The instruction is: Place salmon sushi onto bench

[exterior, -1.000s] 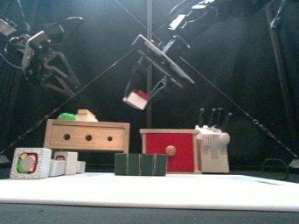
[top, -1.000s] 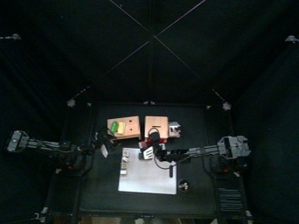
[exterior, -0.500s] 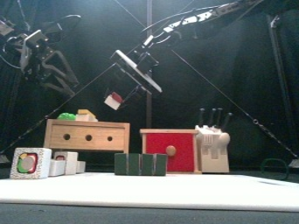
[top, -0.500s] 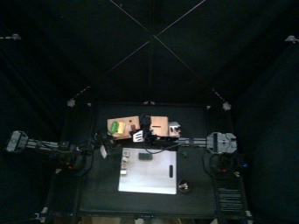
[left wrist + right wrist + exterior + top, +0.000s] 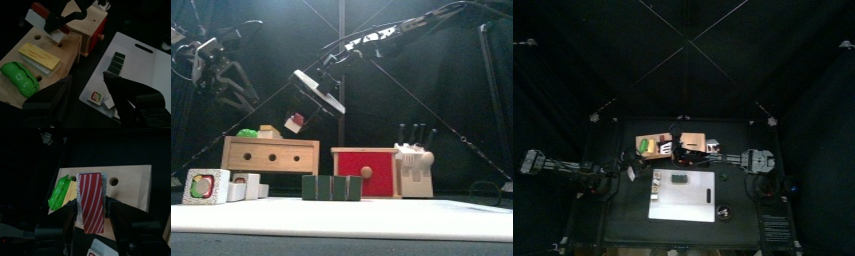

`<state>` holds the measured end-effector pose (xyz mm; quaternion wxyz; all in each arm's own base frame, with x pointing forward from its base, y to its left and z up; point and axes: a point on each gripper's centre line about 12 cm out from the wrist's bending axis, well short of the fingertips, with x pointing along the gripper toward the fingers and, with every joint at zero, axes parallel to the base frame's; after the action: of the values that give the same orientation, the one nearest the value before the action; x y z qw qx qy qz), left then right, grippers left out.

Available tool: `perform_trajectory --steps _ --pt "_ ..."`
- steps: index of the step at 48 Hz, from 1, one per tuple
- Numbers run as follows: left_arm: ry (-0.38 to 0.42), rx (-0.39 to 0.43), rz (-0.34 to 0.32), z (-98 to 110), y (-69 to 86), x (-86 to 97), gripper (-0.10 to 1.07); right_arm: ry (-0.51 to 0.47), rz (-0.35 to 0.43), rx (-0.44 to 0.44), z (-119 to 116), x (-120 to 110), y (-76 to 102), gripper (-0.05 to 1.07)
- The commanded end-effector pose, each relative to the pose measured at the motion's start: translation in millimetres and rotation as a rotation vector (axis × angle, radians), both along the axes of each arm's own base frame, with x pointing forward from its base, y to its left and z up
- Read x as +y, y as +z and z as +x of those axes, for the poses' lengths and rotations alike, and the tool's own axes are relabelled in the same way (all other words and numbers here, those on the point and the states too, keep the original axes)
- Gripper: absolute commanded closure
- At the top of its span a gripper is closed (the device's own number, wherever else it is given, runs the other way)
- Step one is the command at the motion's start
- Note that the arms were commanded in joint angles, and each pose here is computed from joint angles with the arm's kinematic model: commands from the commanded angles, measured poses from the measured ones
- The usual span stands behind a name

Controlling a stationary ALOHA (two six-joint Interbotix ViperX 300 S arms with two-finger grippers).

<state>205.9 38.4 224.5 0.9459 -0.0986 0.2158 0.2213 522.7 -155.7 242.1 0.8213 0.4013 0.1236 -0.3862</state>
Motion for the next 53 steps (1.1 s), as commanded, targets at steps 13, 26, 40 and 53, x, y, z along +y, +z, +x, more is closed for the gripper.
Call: perform_trajectory --steps 13,26,40,53 --pt "-0.001 -0.011 0.003 2 4.2 0.3 0.08 -0.001 -0.015 -0.037 1 -1 18.4 0.14" --pt "-0.001 -0.011 0.003 1 4.0 0.3 0.08 0.001 -0.016 -0.036 1 0 17.9 0.12" --pt "-0.001 -0.01 0.001 2 3.7 0.3 0.08 0.005 -0.024 -0.026 0 1 15.7 0.12" --pt "-0.001 -0.012 -0.002 1 3.9 0.1 0.08 0.043 -0.053 -0.011 -5 17 17.9 0.12"
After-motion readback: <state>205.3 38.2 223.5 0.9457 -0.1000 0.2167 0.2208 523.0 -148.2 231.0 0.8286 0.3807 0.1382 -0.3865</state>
